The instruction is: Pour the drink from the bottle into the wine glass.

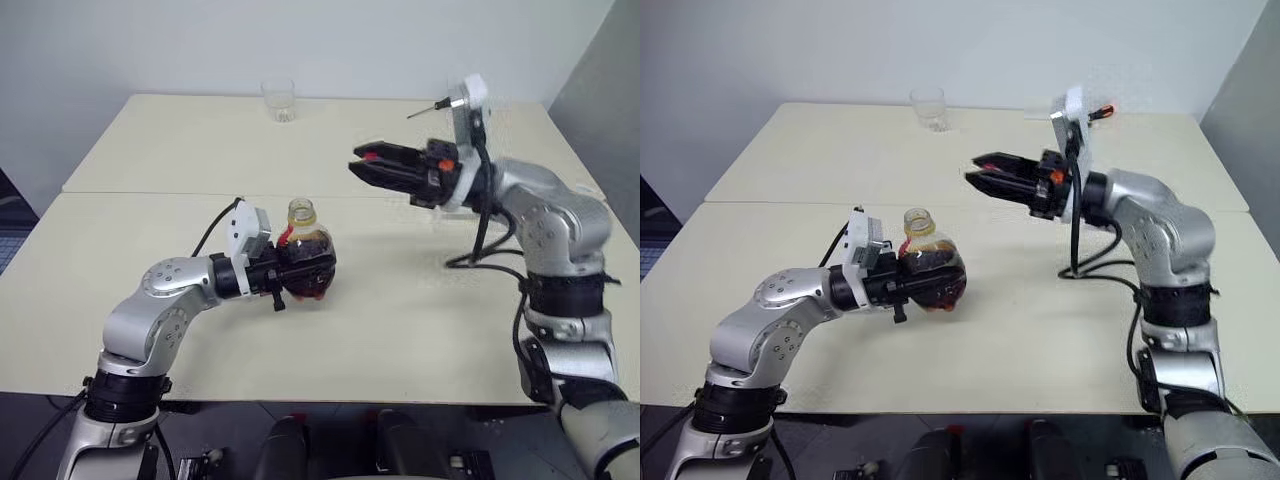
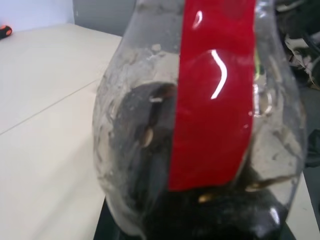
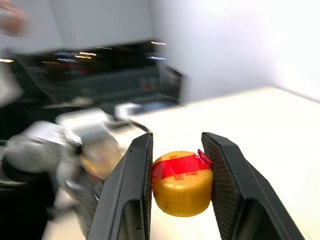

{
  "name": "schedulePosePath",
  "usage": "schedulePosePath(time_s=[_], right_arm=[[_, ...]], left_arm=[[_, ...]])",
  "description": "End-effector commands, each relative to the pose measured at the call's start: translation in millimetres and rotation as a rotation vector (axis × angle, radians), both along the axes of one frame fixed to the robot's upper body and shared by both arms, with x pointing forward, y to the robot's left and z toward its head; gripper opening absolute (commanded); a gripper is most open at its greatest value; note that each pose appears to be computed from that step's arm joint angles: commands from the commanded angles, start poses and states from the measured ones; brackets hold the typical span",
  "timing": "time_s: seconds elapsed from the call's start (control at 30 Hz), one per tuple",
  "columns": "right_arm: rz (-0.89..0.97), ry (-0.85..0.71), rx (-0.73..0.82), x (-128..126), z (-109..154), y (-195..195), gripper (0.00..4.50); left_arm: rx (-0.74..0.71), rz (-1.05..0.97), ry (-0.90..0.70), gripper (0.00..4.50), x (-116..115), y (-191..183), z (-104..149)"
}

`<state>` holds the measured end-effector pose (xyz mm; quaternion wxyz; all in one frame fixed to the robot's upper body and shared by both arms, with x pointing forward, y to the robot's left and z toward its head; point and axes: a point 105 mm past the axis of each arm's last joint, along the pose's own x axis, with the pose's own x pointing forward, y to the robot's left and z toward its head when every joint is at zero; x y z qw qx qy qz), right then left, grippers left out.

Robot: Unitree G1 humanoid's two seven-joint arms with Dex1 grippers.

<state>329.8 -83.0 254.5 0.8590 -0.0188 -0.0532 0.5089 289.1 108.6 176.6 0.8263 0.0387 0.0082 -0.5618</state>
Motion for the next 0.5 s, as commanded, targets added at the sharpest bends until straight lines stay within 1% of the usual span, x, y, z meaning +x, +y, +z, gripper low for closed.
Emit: schedulePosePath(time_s=[0.03, 0.13, 0.2, 0.27, 0.33, 0.4, 0.5], right_arm=[[-0.202, -0.061, -0.025, -6.8, -3.6, -16.1, 1.25], [-0.367, -0.022, -0.068, -17.1, -37.3, -28.9, 1.25], [-0.430, -0.012, -0.080, -21.8, -51.1, -33.4, 1.25], [-0.583, 0.030, -0.084, -18.8, -75.9, -51.8, 1.25], [-0.707, 0.040, -0.089, -15.2, -92.2, -67.7, 1.25], [-0.808, 0.054, -0.069, -9.3, -103.0, -80.3, 1.25], [-0.906, 0.104, -0.028, -2.5, -119.5, -88.9, 1.25]], left_arm=[[-0.026, -0.008, -0.067, 0.95, -4.0, -1.4, 16.8], [-0.029, -0.024, -0.061, 0.95, -3.7, -4.9, 16.5], [-0.029, -0.035, -0.061, 0.95, -3.9, -7.0, 16.4], [-0.032, -0.046, -0.061, 0.95, -2.6, -10.2, 17.8], [-0.032, -0.054, -0.063, 0.95, -1.8, -11.8, 18.8], [-0.033, -0.059, -0.064, 0.95, -0.3, -13.4, 19.7], [-0.035, -0.072, -0.065, 0.95, -0.6, -15.2, 20.7]])
